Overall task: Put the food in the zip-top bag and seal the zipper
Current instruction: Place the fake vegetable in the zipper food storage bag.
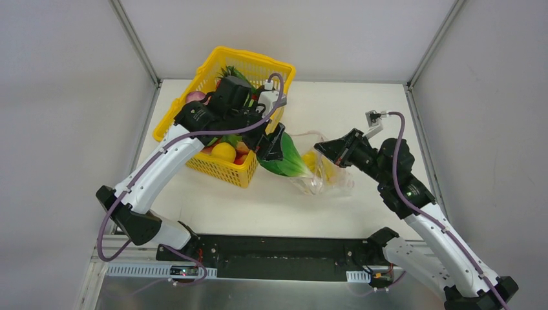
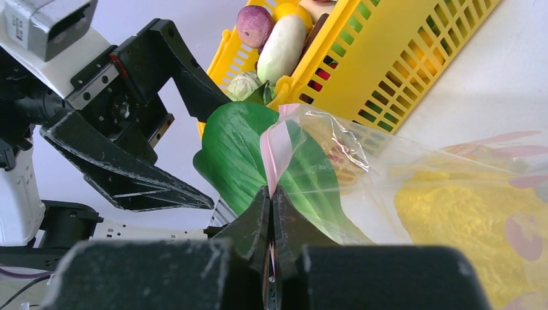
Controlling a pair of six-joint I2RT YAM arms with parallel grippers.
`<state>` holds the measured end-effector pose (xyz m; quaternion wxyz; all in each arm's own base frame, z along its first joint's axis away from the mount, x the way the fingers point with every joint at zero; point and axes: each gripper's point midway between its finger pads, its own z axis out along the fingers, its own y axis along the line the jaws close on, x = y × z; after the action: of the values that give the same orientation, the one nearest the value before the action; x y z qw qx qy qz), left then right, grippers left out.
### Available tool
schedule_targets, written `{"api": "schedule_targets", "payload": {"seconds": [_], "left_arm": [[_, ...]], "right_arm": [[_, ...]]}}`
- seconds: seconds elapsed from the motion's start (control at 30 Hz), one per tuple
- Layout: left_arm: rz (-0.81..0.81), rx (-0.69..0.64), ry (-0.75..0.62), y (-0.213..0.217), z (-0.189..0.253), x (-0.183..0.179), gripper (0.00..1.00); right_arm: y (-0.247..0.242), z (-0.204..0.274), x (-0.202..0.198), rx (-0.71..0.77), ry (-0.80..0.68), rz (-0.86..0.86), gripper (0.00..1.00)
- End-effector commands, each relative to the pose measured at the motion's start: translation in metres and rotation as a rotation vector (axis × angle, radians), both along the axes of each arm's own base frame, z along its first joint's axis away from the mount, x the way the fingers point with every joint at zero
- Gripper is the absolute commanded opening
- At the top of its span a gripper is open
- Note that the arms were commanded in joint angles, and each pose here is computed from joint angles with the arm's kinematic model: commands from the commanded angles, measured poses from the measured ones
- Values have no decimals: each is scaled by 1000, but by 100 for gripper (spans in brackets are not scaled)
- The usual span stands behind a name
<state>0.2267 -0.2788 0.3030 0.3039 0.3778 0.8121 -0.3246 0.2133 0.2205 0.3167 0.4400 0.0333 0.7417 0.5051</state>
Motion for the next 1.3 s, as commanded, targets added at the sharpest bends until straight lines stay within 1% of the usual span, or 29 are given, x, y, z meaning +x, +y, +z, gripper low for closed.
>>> {"api": "schedule_targets", "payload": {"seconds": [0.0,0.07,0.1,0.23,0.27,0.3,0.47,0.57,0.63,0.67,0.8,0.93,1.03,1.17,1.27], "left_arm": [[-57,-16,82,-7,-10,-9,99],[-66,-18,98,-7,-12,-12,92],[-66,-17,102,-7,-13,-13,86],[-64,-7,116,-7,-15,-13,53],[-68,-13,121,-8,-15,-14,42],[-72,-20,124,-9,-15,-15,33],[-83,-59,119,-12,-6,-19,0],[-12,-100,78,-10,5,-12,0],[84,-131,49,-6,13,-3,0],[138,-171,19,-6,22,4,0],[326,-269,-28,5,37,18,0],[446,-336,-57,15,43,24,0],[464,-348,-43,8,44,22,0],[349,-355,28,-16,43,6,0],[326,-352,22,-17,44,1,0]], "right_arm": [[-5,47,1,63,-125,-22,0],[-6,48,1,63,-127,-26,0],[-6,48,2,63,-129,-30,0],[-7,49,2,63,-131,-37,0],[-7,48,2,63,-130,-37,0],[-7,48,2,63,-129,-37,0],[-8,43,6,61,-114,-57,0],[-9,32,12,43,-74,-79,0],[-8,26,14,35,-56,-82,0],[-8,24,16,36,-46,-87,0],[-10,21,22,47,-28,-122,0],[-10,21,25,52,-24,-132,0],[-3,24,25,76,-26,-102,0],[2,23,28,91,-5,-90,0],[0,22,32,86,-5,-113,0]]}}
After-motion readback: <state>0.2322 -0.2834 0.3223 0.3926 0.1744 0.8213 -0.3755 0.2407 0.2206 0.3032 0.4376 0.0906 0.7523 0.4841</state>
